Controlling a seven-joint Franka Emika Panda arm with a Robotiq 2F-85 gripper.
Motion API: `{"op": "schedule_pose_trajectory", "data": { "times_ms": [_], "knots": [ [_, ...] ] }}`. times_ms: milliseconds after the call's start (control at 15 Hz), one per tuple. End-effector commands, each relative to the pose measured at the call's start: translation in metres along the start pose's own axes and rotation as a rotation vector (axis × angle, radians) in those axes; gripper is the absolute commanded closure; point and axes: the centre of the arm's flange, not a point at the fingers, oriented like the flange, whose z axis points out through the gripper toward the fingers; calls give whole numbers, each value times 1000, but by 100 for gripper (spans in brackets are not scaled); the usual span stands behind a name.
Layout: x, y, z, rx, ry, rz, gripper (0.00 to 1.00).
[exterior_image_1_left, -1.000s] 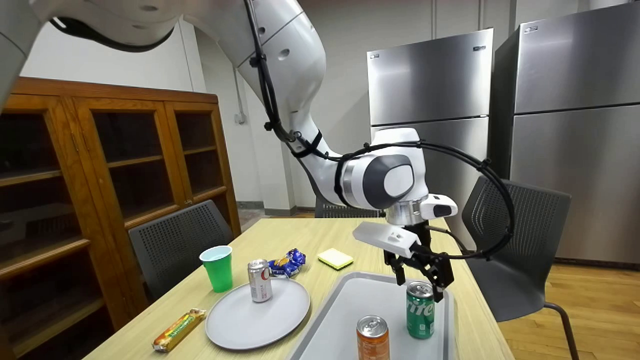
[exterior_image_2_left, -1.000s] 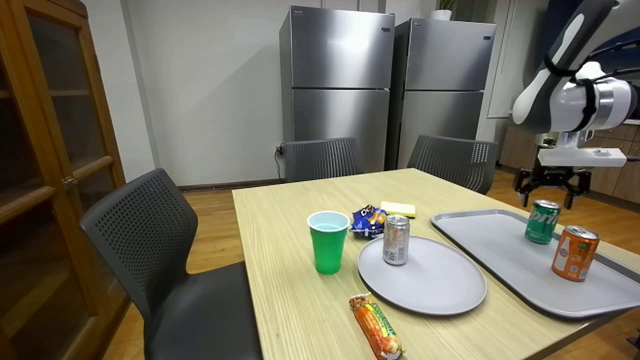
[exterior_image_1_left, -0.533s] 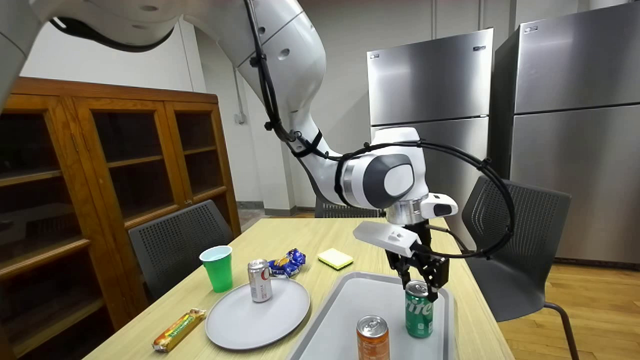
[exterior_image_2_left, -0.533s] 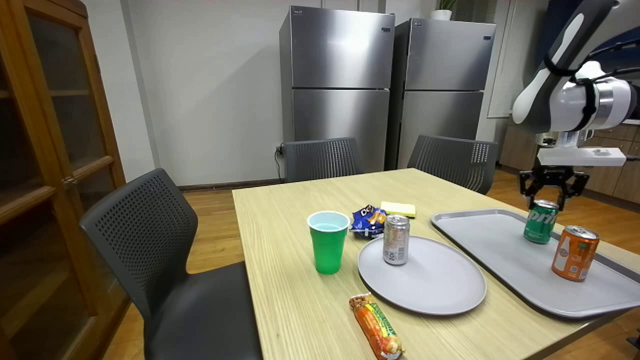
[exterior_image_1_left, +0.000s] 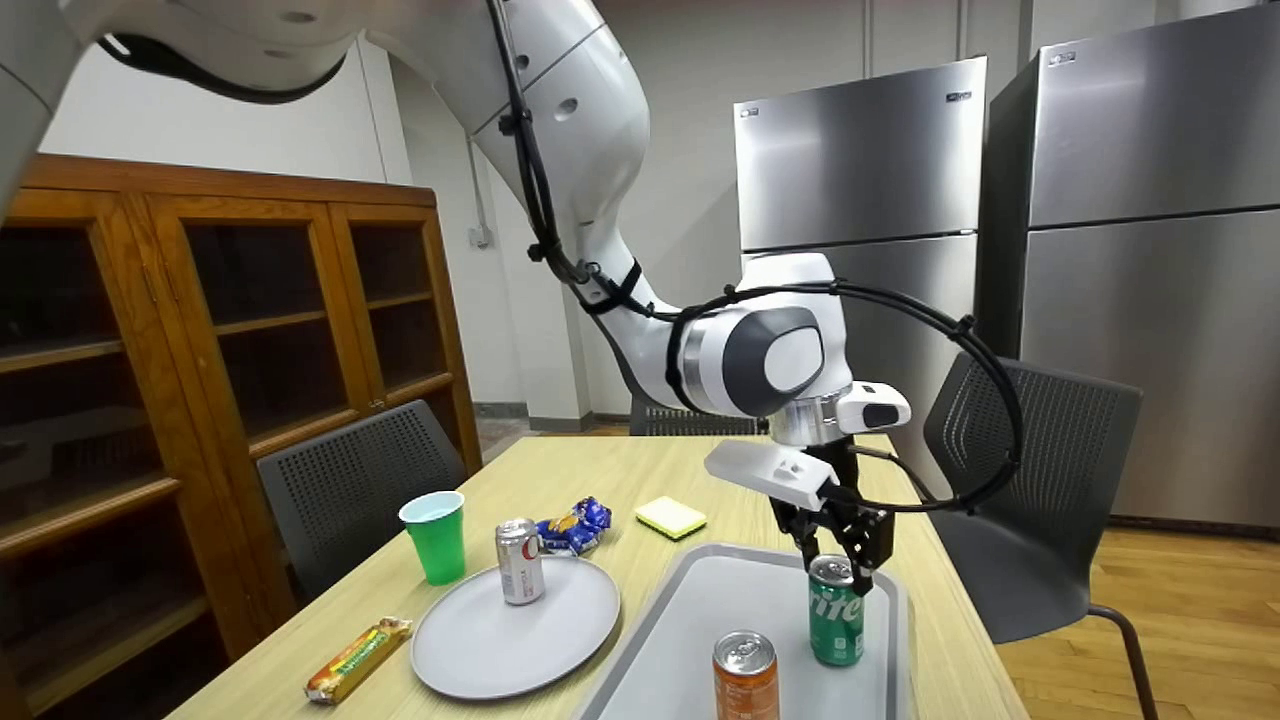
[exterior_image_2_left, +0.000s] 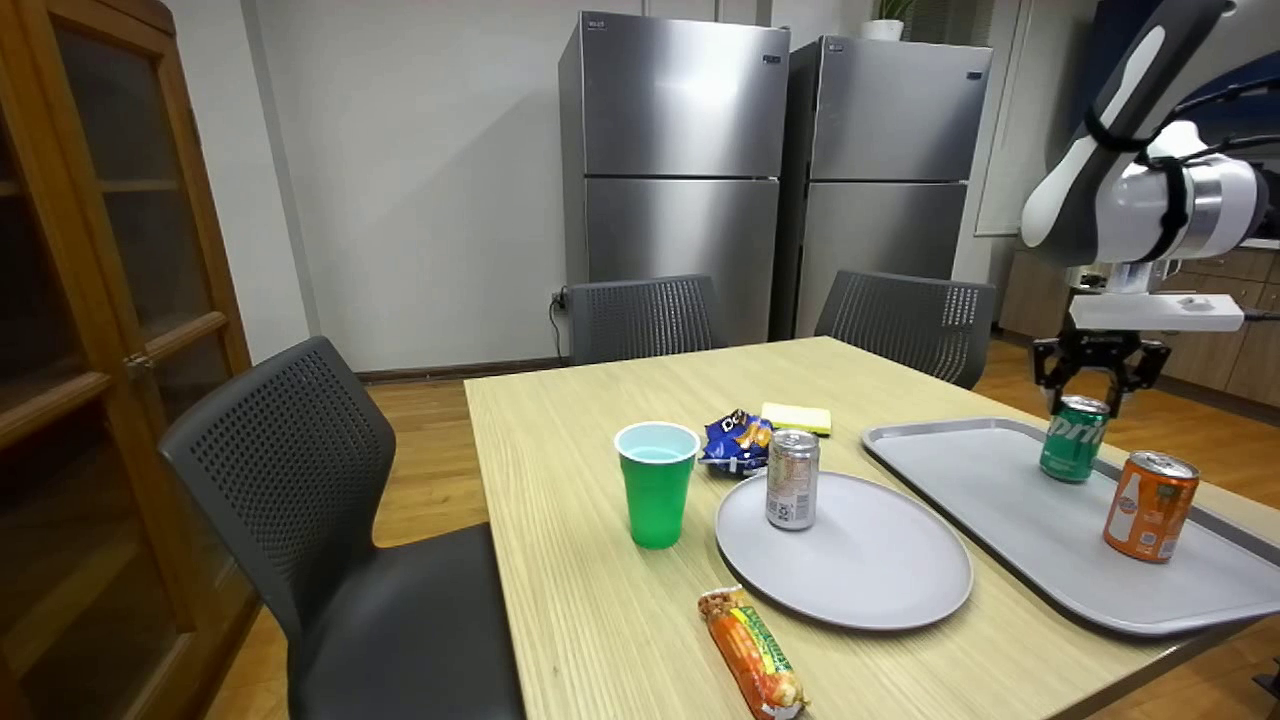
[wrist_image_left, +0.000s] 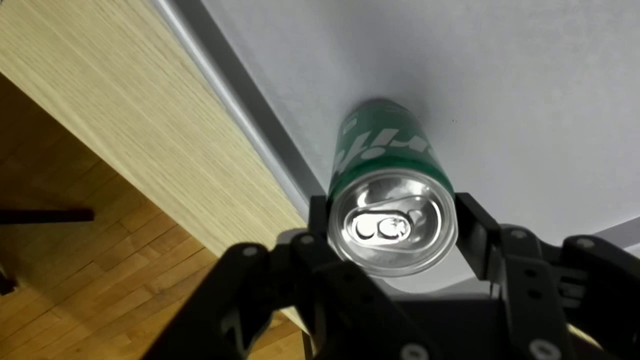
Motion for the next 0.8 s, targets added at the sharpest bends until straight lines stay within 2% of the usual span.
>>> {"op": "schedule_pose_trajectory", "data": {
  "times_ms": [0,333,733],
  "knots": [
    [-5,-10,-29,38,50,-21,62],
    [-10,-37,-52,72,76,-84,62],
    [-33,-87,-68,112,81,-207,62]
  ]
}}
